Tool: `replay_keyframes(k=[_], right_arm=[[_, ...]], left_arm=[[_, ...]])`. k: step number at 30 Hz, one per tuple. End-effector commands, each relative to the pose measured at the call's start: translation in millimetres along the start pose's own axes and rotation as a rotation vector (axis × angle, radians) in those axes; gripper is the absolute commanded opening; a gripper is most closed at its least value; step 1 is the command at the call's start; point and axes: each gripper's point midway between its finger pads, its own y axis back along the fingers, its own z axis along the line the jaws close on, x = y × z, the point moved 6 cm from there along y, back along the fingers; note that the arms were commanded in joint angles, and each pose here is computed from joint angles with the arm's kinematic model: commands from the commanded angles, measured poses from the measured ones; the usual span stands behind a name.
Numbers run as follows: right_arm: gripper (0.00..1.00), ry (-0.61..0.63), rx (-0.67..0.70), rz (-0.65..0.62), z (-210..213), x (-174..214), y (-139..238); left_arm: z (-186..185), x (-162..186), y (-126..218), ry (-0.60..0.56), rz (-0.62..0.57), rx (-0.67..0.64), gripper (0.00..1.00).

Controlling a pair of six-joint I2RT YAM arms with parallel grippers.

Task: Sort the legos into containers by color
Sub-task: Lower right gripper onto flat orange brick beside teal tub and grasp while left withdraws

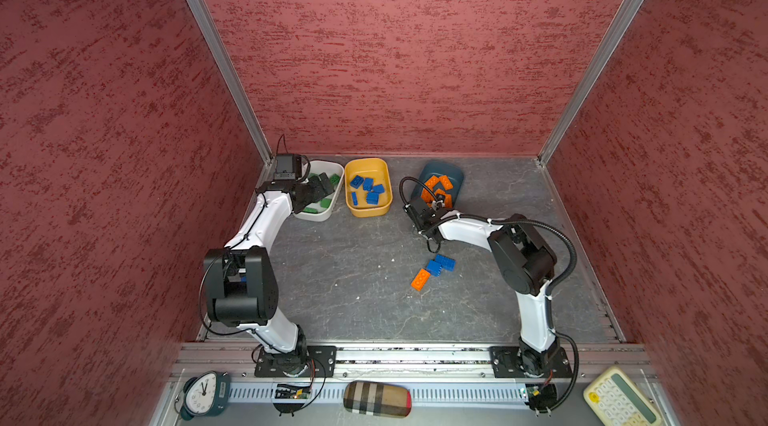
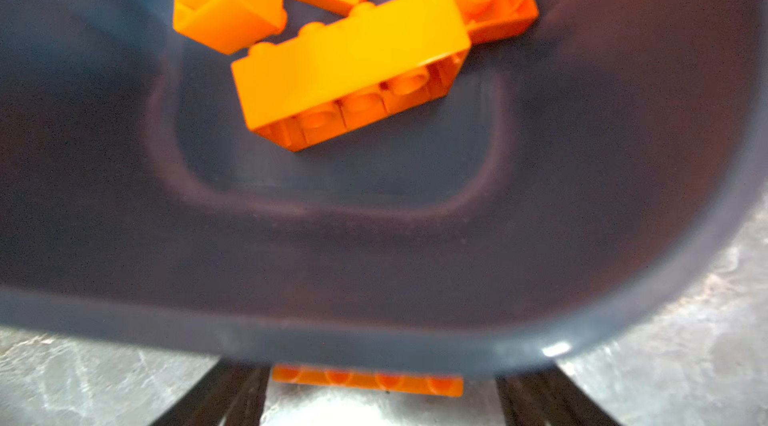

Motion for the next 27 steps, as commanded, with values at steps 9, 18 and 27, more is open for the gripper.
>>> replay_keyframes(k=[9, 18, 27], right_arm=[[0.66, 0.135, -0.05, 0.021, -2, 10, 4], [0.59, 0.248, -0.305, -0.052, 14, -3, 42], [0.55, 0.356, -0.59, -0.165, 41, -24, 89]], left_arm=[[-1, -1, 1, 0.012, -0.009, 0.018, 1.0], [-8, 3, 3, -0.015, -0.038, 0.002, 1.0], [-23, 9, 13, -0.069, -0.06, 0.039, 1.0]])
